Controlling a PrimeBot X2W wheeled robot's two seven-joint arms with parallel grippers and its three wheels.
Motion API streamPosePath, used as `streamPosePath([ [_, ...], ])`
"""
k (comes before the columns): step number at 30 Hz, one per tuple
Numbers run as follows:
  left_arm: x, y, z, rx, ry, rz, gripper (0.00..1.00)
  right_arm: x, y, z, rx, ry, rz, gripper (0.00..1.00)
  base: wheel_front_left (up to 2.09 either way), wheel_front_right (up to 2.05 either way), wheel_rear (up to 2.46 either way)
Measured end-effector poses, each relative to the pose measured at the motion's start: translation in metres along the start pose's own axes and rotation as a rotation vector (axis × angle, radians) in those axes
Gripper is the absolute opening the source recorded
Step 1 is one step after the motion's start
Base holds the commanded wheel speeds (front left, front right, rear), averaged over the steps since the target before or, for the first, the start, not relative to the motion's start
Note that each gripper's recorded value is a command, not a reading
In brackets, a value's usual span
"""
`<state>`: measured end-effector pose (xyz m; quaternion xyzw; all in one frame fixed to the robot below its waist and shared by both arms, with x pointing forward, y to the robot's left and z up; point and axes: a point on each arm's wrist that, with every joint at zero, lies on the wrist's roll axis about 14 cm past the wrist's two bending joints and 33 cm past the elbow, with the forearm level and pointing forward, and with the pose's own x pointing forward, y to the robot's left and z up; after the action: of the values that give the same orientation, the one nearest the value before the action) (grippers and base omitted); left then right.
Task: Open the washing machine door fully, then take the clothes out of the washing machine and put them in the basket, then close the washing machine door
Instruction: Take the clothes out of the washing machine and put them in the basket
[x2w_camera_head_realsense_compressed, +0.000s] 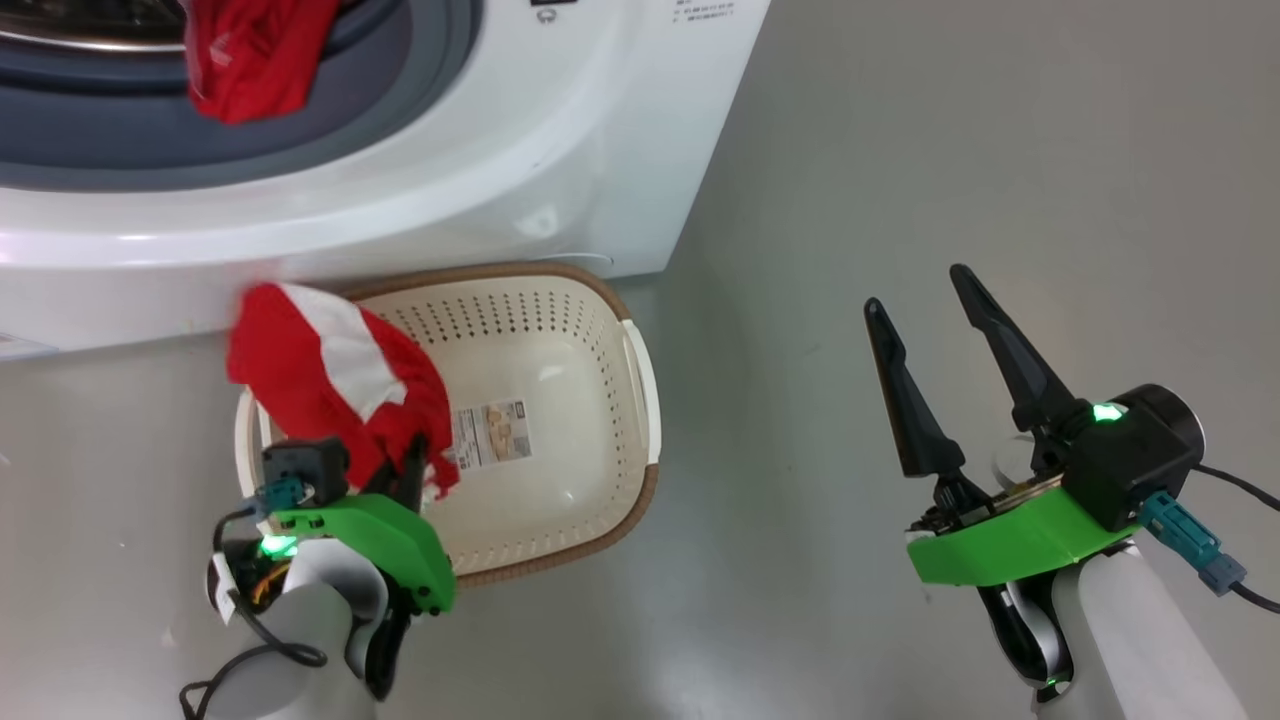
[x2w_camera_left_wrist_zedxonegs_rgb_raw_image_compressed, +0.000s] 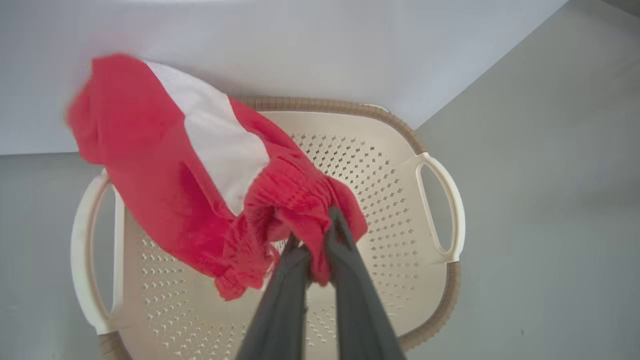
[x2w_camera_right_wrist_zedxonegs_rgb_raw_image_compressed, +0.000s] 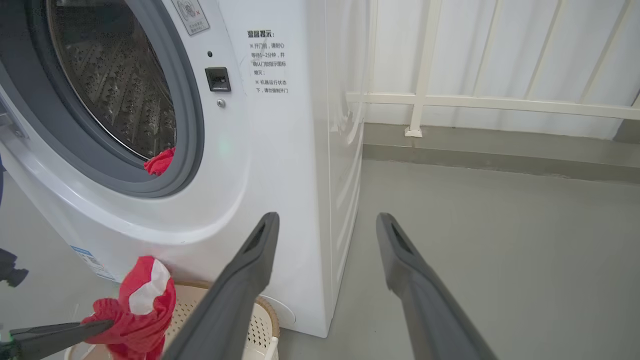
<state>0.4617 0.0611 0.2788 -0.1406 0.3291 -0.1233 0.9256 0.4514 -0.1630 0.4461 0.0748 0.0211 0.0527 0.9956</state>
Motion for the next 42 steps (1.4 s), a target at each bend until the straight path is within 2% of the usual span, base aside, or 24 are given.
streamPosePath([
  [6,0.006,0.003,-0.032,-0.026,0.104,0.008,0.0,0.004,-0.004,-0.009,-0.003,0.021,-0.006,1.0,0.0,0.0,0.0],
  [17,0.024,-0.005,-0.064,-0.076,0.213,-0.01,0.0,0.011,-0.018,-0.022,0.009,0.046,-0.039,1.0,0.0,0.0,0.0],
  [27,0.035,-0.014,-0.086,-0.065,0.283,-0.037,0.0,0.008,-0.03,-0.032,0.011,0.075,-0.073,1.0,0.0,0.0,0.0],
  [28,0.036,-0.014,-0.086,-0.064,0.285,-0.039,0.08,0.007,-0.032,-0.033,0.012,0.077,-0.077,1.0,0.0,0.0,0.0],
  [31,0.04,-0.01,-0.086,-0.054,0.287,-0.022,0.61,0.007,-0.034,-0.035,0.014,0.083,-0.084,1.0,0.0,0.0,0.0],
  [32,0.041,-0.009,-0.085,-0.051,0.285,-0.016,0.61,0.007,-0.034,-0.036,0.014,0.083,-0.083,1.0,0.0,0.0,0.0],
  [33,0.041,-0.007,-0.084,-0.049,0.281,-0.011,0.9,0.009,-0.034,-0.035,0.013,0.081,-0.082,1.0,0.0,0.0,0.0],
  [34,0.041,-0.005,-0.083,-0.044,0.28,-0.002,1.0,0.009,-0.033,-0.034,0.013,0.078,-0.08,1.0,0.0,0.0,0.0],
  [42,0.04,0.012,-0.065,0.065,0.234,0.057,1.0,0.01,-0.029,-0.032,0.02,0.073,-0.071,1.0,0.0,0.0,0.0],
])
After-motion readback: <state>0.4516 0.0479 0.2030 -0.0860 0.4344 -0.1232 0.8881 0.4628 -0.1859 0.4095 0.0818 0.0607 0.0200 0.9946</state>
